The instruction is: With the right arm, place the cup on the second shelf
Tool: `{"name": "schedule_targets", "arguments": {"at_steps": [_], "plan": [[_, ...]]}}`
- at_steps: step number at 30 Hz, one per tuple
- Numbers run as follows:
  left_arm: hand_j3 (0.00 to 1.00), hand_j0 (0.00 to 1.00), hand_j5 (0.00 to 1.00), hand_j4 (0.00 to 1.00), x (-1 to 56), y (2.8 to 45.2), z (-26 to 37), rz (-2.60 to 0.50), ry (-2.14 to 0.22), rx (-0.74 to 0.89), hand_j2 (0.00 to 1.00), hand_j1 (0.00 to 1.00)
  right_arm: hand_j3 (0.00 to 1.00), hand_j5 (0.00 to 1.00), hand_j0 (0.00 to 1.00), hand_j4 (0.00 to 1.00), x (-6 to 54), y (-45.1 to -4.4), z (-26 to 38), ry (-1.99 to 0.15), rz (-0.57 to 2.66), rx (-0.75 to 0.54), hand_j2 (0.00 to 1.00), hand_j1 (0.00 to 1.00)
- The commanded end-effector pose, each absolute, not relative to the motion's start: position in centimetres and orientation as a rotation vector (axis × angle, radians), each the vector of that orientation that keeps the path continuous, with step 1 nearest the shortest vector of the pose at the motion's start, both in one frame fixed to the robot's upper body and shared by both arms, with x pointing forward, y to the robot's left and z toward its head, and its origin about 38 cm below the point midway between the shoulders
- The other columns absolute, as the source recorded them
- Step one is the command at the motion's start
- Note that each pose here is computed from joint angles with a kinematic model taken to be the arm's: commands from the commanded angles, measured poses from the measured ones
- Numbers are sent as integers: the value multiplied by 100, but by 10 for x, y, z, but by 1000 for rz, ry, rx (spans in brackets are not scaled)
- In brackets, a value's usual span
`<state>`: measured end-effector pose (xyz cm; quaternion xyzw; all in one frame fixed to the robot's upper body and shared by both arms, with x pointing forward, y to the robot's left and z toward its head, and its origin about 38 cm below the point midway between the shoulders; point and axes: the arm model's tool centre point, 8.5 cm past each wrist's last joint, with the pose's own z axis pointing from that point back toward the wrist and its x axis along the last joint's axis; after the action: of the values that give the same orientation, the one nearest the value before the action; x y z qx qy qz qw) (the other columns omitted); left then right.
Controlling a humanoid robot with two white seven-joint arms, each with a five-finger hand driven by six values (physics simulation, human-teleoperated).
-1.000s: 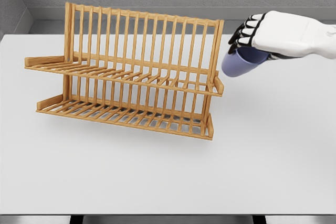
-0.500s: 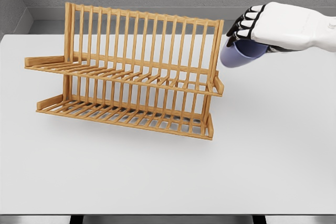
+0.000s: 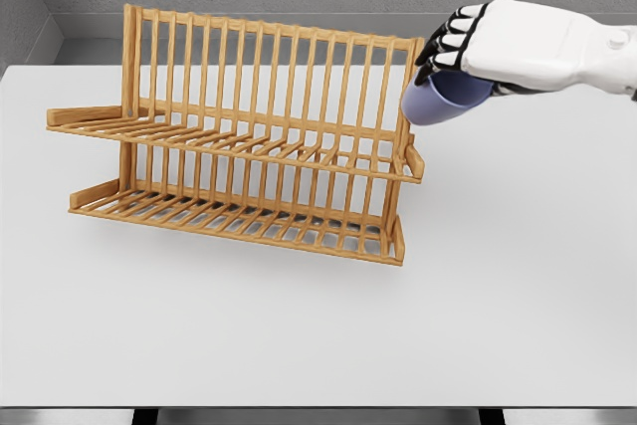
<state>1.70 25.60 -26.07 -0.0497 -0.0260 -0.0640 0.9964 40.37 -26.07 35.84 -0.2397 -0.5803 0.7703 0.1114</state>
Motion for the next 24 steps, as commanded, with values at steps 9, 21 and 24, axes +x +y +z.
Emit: {"name": "schedule_targets", "arguments": {"at_steps": [9, 21, 24], "plan": [[100, 100, 100, 100, 17, 256, -261, -128, -52, -100, 100, 100, 69, 69, 69, 69, 404, -245, 344, -1717, 2280, -626, 69, 69], [100, 100, 100, 100, 17, 256, -261, -128, -52, -100, 100, 100, 69, 69, 69, 69, 404, -222, 326, -1718, 2321, -534, 69, 69], [100, 100, 100, 100, 17, 256, -261, -128, -52, -100, 100, 100, 69, 69, 69, 69, 403, -219, 320, -1706, 2333, -511, 69, 69]]}}
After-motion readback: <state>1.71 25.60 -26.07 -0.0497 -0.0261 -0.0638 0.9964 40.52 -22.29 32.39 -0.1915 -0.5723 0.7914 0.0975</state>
